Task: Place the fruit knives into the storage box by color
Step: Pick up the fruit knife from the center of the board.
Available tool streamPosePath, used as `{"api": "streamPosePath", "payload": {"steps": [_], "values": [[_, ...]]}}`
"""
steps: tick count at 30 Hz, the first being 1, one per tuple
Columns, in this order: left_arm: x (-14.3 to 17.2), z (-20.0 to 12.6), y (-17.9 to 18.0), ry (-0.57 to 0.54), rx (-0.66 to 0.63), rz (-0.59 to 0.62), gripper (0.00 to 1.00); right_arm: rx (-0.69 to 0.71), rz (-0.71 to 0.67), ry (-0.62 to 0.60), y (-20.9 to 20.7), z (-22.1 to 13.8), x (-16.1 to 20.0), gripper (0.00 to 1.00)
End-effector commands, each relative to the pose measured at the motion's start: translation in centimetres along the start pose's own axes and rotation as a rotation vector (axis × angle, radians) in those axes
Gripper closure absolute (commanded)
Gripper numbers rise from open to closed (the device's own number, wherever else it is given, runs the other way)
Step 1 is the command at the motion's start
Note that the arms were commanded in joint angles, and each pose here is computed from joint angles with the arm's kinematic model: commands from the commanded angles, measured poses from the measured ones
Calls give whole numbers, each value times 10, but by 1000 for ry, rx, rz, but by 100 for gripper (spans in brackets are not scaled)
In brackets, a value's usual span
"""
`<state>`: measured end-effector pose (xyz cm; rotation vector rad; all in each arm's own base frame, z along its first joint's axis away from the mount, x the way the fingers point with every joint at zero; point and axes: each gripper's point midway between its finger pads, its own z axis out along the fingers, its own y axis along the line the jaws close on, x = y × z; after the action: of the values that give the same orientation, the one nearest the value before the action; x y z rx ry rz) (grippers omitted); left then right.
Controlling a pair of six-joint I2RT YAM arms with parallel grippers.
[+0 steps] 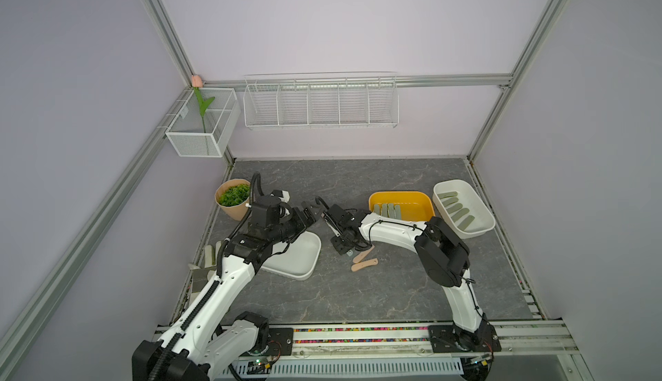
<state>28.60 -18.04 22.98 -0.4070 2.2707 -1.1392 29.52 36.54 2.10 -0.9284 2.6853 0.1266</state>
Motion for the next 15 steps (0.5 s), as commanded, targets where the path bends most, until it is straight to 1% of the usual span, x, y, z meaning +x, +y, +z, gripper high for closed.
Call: {"api": "streamPosePath", "payload": {"steps": [1,9,15], "values": [[-14,-6,-16,-45,27,-2,1,-25,28,26,2,-12,10,70],[-22,-13,-26,-77,44,-4,1,-67,81,-66,2,-44,-9,70],[-27,-17,-34,-93,60,-12,1,-80,125,-124,-10,-68,-21,70]]}}
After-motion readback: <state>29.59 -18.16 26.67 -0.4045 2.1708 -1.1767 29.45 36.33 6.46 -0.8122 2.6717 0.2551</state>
